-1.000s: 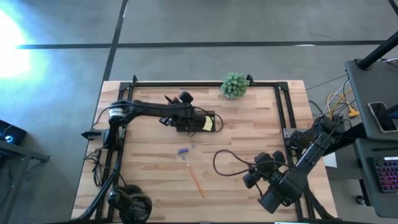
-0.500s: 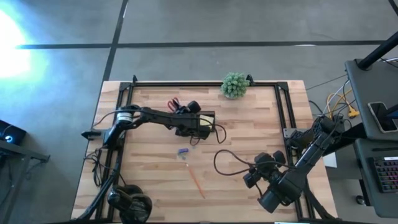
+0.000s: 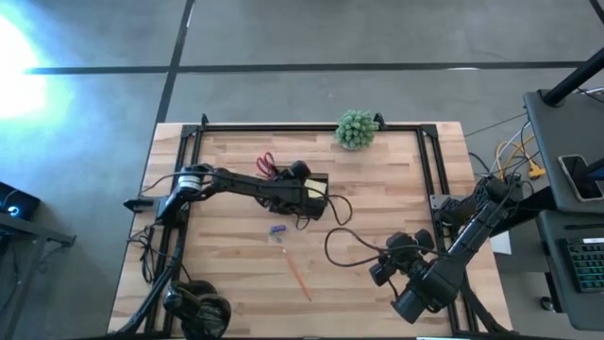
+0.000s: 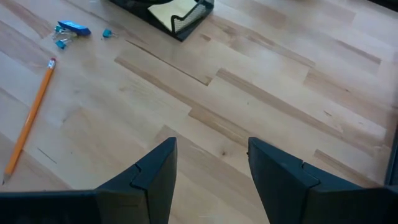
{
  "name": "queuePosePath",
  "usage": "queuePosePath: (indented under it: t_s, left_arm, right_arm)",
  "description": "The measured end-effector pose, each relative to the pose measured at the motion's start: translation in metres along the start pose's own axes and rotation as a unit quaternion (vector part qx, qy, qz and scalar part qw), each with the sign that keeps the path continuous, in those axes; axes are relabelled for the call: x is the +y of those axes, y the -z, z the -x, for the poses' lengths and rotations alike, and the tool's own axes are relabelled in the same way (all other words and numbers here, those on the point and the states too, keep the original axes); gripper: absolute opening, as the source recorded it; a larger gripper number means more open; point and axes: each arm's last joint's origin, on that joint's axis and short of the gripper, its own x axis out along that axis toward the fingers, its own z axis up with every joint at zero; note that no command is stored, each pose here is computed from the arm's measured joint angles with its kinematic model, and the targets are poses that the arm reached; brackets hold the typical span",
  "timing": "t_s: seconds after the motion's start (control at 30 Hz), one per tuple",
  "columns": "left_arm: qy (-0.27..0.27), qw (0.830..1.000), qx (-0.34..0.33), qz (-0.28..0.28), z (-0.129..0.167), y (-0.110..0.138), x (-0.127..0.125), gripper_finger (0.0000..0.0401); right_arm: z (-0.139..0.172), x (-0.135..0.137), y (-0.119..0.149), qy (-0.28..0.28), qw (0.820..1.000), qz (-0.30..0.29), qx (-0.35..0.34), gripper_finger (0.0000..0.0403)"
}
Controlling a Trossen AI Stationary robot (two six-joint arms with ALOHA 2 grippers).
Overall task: Pick and place office supplies into organizer
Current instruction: Put the black pen into the desk organizer, then put the orange pencil into the desk organizer
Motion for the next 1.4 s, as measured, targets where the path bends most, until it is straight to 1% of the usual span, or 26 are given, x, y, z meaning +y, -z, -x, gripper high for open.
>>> queuePosePath:
  t_s: [0.13,0.3,0.43,0.53,0.6,0.63,0.67,0.7,0.73,0.77,0.8,0.83,0.87,0.93,0.97,1.0,1.03,1.07,1.1,1.13,1.2,1.23,1.27,1.3,1.33,1.4]
  left_arm:
    - [0.008,0.999,-0.033,0.023,0.015,-0.002,0.001,0.0086]
    - [0.000,0.999,-0.037,0.040,0.021,0.002,0.007,0.0109]
    - [-0.008,0.998,-0.036,0.060,0.029,0.012,0.013,0.0117]
    - [-0.006,0.995,-0.037,0.096,0.039,0.024,0.019,0.0118]
    - [0.006,0.988,-0.055,0.146,0.046,0.031,0.023,0.0119]
    - [0.024,0.982,-0.074,0.175,0.050,0.035,0.025,0.0119]
    - [0.055,0.974,-0.099,0.198,0.055,0.040,0.026,0.0119]
    - [0.101,0.962,-0.134,0.216,0.060,0.044,0.025,0.0119]
    - [0.162,0.945,-0.174,0.224,0.065,0.047,0.024,0.0119]
    - [0.231,0.923,-0.219,0.218,0.070,0.050,0.021,0.0119]
    - [0.298,0.894,-0.263,0.208,0.076,0.051,0.019,0.0118]
    - [0.345,0.869,-0.289,0.206,0.080,0.049,0.016,0.0118]
    - [0.371,0.851,-0.300,0.219,0.084,0.046,0.014,0.0118]
    - [0.388,0.829,-0.285,0.284,0.088,0.039,0.011,0.0118]
    - [0.398,0.812,-0.274,0.326,0.089,0.035,0.011,0.0118]
    - [0.407,0.791,-0.270,0.367,0.089,0.029,0.010,0.0118]
    - [0.417,0.771,-0.274,0.396,0.090,0.023,0.009,0.0118]
    - [0.421,0.764,-0.290,0.395,0.092,0.016,0.007,0.0118]
    - [0.413,0.774,-0.314,0.364,0.097,0.010,0.002,0.0118]
    - [0.397,0.793,-0.343,0.310,0.104,0.004,-0.006,0.0118]
    - [0.348,0.836,-0.388,0.169,0.118,-0.005,-0.027,0.0118]
    - [0.323,0.853,-0.398,0.101,0.123,-0.007,-0.038,0.0118]
    - [0.301,0.866,-0.397,0.051,0.127,-0.010,-0.049,0.0118]
    - [0.276,0.876,-0.394,0.020,0.129,-0.013,-0.057,0.0118]
    - [0.257,0.883,-0.392,0.003,0.129,-0.017,-0.063,0.0118]
    - [0.246,0.886,-0.394,-0.006,0.125,-0.027,-0.073,0.0118]
  right_arm:
    - [0.000,0.000,0.000,0.000,1.000,0.000,0.000,0.0187]
    - [0.000,0.000,0.000,0.000,1.000,0.000,0.000,0.0187]
    - [0.000,0.000,0.000,0.000,1.000,0.001,0.000,0.0187]
    - [0.000,0.000,0.000,0.000,1.000,0.001,0.000,0.0187]
    - [0.000,0.000,0.000,0.000,1.000,0.001,0.000,0.0187]
    - [0.000,0.000,0.000,0.000,1.000,0.001,0.000,0.0187]
    - [0.000,0.000,0.000,0.000,1.000,0.000,0.000,0.0187]
    - [0.000,0.000,0.000,0.000,1.000,0.000,0.000,0.0187]
    - [0.000,0.000,0.000,0.000,1.000,0.000,0.002,0.0187]
    - [0.000,0.000,0.000,0.000,1.000,-0.001,0.004,0.0187]
    - [0.000,0.000,0.000,0.001,1.000,-0.001,0.008,0.0187]
    - [0.000,0.000,0.000,0.002,1.000,-0.001,0.014,0.0187]
    - [0.001,-0.001,0.000,0.003,1.000,-0.001,0.019,0.0187]
    - [0.002,-0.002,-0.001,0.003,1.000,-0.002,0.027,0.0187]
    - [0.002,-0.003,-0.001,0.003,1.000,-0.003,0.030,0.0187]
    - [0.003,-0.003,-0.002,0.002,1.000,-0.003,0.031,0.0187]
    - [0.003,-0.003,-0.002,0.002,1.000,-0.002,0.031,0.0187]
    - [0.003,-0.004,-0.002,0.002,1.000,0.000,0.031,0.0187]
    - [0.004,-0.004,-0.003,0.001,1.000,0.002,0.031,0.0187]
    - [0.004,-0.004,-0.003,0.001,0.999,0.006,0.032,0.0187]
    - [0.004,-0.004,-0.003,-0.001,0.999,0.012,0.033,0.0187]
    - [0.005,-0.005,-0.004,-0.001,0.999,0.014,0.033,0.0187]
    - [0.005,-0.005,-0.004,-0.002,0.999,0.016,0.035,0.0187]
    - [0.005,-0.006,-0.005,-0.002,0.999,0.017,0.038,0.0187]
    - [0.006,-0.006,-0.005,-0.002,0.999,0.018,0.042,0.0187]
    - [0.007,-0.007,-0.005,-0.004,0.999,0.014,0.047,0.0187]
